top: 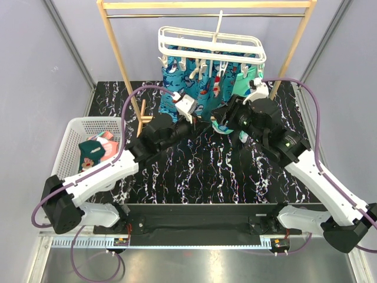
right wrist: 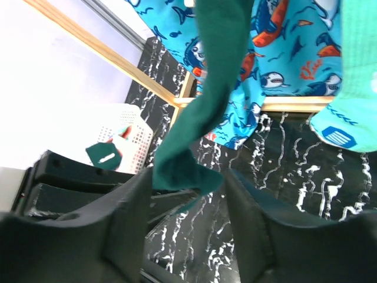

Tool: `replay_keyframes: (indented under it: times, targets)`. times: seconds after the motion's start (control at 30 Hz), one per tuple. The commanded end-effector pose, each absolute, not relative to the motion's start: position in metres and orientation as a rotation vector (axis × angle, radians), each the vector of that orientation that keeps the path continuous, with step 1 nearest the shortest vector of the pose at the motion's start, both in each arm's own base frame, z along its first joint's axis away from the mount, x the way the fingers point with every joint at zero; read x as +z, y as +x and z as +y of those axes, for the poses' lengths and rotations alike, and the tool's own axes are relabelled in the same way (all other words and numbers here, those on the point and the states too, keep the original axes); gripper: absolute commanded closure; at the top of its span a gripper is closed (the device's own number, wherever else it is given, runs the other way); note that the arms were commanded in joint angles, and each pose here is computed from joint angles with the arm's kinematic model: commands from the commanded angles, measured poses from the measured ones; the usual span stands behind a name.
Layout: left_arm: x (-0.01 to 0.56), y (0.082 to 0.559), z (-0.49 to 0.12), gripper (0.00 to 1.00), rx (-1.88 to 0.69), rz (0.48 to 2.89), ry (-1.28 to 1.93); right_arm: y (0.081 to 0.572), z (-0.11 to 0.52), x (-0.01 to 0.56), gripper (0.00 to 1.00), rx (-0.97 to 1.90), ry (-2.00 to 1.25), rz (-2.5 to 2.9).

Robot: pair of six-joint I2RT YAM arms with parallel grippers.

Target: Remove the socks clipped to the hanger

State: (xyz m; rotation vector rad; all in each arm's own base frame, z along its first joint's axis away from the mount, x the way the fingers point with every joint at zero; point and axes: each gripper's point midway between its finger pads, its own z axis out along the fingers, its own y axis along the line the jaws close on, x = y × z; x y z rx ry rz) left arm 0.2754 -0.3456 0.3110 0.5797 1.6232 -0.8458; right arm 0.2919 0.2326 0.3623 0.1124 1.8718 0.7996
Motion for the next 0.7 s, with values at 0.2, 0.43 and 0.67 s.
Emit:
replay_keyframes:
  times: [0.2,0.43,0.67]
  targets:
    - [0.342,0.261,-0.348,1.00,-0.976,1.534,0.521,0.277,0.221,0.376,0.28,0.838,0.121,1.816]
    - [0.337,0.259,-0.355,1.00,-0.973,1.551,0.516,0.288,0.218,0.391,0.29,0.808,0.136,1.751]
    - [0.333,0.257,-0.360,1.00,-0.927,1.556,0.506,0.330,0.183,0.441,0.29,0.442,0.198,1.713]
